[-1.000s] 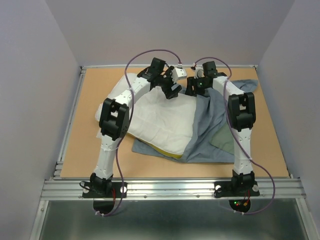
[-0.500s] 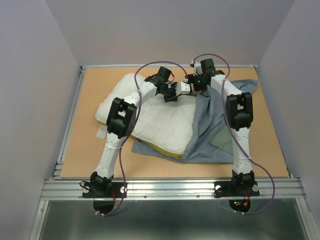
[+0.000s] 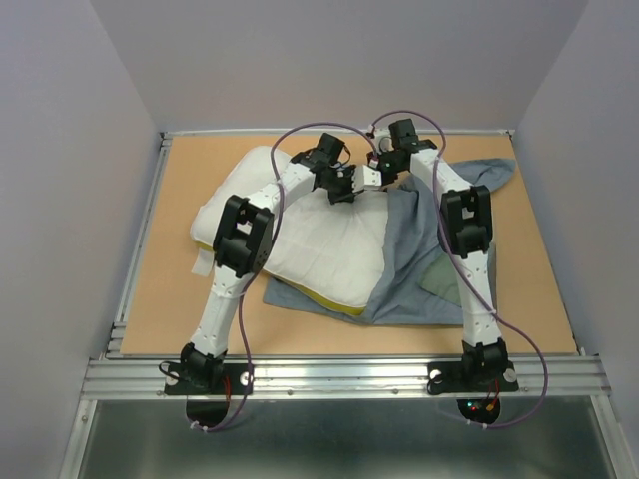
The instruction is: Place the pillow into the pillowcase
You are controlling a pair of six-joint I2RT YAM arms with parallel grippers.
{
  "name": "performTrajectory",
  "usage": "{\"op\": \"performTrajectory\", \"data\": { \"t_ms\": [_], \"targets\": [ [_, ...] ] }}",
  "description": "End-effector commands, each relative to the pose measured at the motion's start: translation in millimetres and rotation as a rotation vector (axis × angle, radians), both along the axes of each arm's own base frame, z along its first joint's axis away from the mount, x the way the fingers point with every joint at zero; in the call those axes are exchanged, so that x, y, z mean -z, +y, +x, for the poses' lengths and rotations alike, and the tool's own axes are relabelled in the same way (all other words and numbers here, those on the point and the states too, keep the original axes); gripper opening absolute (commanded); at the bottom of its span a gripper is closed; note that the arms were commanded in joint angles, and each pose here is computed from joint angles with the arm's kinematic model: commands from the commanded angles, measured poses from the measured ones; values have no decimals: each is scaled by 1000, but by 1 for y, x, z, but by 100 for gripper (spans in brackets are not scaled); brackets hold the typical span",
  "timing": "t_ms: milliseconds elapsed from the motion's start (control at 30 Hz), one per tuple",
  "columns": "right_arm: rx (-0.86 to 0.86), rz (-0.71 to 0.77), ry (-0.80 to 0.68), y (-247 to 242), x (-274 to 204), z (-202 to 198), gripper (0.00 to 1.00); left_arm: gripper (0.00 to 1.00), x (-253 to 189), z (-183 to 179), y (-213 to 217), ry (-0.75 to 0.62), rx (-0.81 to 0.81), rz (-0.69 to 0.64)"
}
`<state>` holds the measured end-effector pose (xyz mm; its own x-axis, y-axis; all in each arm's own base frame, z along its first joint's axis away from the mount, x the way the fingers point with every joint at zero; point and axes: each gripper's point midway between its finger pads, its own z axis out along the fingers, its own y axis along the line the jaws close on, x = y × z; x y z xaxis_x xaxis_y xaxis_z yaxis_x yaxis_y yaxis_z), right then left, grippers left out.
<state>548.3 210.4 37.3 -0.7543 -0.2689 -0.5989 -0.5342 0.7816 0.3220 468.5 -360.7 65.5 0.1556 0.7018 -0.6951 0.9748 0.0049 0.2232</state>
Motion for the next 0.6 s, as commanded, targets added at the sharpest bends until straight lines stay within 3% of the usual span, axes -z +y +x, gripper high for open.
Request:
{"op": "performTrajectory", "data": {
  "t_ms": [0,167,333,567],
  "targets": [
    [-36,193,24,41,-50,-1,1,0,-32,-33,-9,5,61,-19],
    [-43,382,29,84,-114,-8,1,0,-68,-46,-27,-7,79,-120],
    [-46,507,98,115,-131,-23,1,0,-89,-55,-36,0,92,-188],
    [42,657,103,136,-159,-2,1,0,-127,-61,-33,-54,28,-298]
  ]
}}
